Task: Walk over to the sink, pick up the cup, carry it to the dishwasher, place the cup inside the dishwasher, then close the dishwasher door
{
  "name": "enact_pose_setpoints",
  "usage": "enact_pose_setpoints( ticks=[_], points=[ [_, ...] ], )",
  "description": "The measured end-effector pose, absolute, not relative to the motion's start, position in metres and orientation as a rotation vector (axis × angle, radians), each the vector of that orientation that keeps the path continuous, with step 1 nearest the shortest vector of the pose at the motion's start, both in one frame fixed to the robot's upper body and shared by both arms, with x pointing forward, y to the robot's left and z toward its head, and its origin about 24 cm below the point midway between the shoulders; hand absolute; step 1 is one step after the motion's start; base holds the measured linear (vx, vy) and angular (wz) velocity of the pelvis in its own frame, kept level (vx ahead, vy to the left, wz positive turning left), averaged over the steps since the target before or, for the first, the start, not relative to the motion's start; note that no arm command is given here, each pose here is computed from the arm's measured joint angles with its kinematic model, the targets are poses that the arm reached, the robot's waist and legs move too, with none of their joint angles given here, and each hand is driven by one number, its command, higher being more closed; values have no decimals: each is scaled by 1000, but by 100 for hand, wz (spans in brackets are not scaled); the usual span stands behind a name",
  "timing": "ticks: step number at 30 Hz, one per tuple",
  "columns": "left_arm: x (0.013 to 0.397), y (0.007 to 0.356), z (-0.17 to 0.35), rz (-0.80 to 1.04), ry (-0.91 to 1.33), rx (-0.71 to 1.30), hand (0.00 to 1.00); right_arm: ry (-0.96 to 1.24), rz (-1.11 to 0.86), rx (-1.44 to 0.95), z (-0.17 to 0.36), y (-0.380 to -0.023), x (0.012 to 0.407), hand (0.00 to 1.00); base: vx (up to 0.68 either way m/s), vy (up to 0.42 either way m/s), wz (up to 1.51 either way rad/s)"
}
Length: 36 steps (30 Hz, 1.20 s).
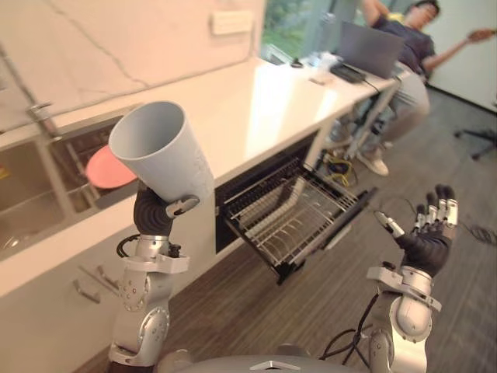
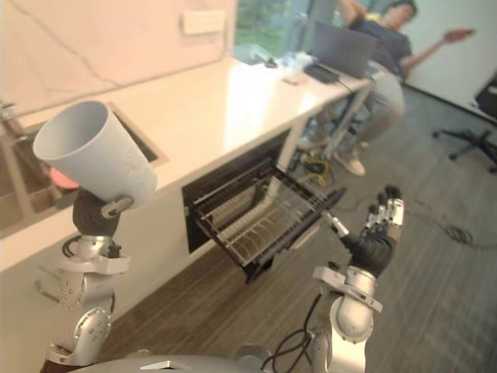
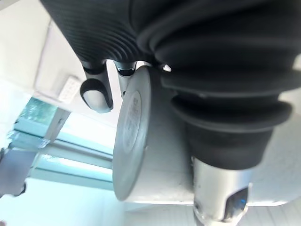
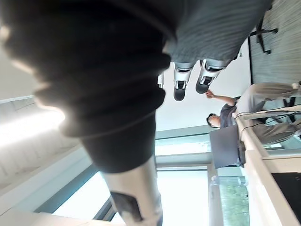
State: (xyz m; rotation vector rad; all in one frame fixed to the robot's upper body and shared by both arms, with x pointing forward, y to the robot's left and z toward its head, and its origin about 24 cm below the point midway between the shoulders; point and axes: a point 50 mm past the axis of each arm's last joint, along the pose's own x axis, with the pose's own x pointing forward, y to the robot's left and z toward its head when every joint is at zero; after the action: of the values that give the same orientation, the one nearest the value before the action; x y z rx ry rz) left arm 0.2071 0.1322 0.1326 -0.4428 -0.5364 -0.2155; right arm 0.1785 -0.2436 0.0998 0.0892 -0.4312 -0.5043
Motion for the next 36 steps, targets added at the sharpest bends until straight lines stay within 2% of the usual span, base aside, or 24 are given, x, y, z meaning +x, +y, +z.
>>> enact_pose_setpoints(
  ticks=[3,4,6,9,12,14,22,27,33,36],
  points=[
    [209,124,135,-257,-532,-410,100,-353,-452,119,90,-243,183,0,-70,-98,-42],
    [212,123,131,-262,-508,-343,100,-357,-318,170,92,-226,190,0,-141,-65,-9],
    [212,121,129,-263,-497,-325,100,-360,-256,187,95,-222,196,0,-61,-28,11],
    [212,120,128,-264,-492,-320,100,-396,-215,194,103,-217,204,0,41,-45,13],
    [214,121,115,-219,-436,-275,100,-438,-8,228,117,-203,217,0,52,-43,-11],
    [215,120,110,-197,-416,-250,100,-481,44,253,126,-198,223,0,-55,-62,-13],
    [220,118,112,-121,-431,-206,100,-517,79,305,133,-191,229,0,-34,47,-13],
    [220,114,113,-145,-437,-211,100,-601,88,370,145,-190,221,0,-44,21,-18],
    [224,98,121,-238,-473,-203,100,-596,78,428,136,-182,221,0,21,56,-1],
    [230,104,125,-218,-495,-180,100,-616,126,436,138,-174,222,0,-139,-9,-4]
  ],
)
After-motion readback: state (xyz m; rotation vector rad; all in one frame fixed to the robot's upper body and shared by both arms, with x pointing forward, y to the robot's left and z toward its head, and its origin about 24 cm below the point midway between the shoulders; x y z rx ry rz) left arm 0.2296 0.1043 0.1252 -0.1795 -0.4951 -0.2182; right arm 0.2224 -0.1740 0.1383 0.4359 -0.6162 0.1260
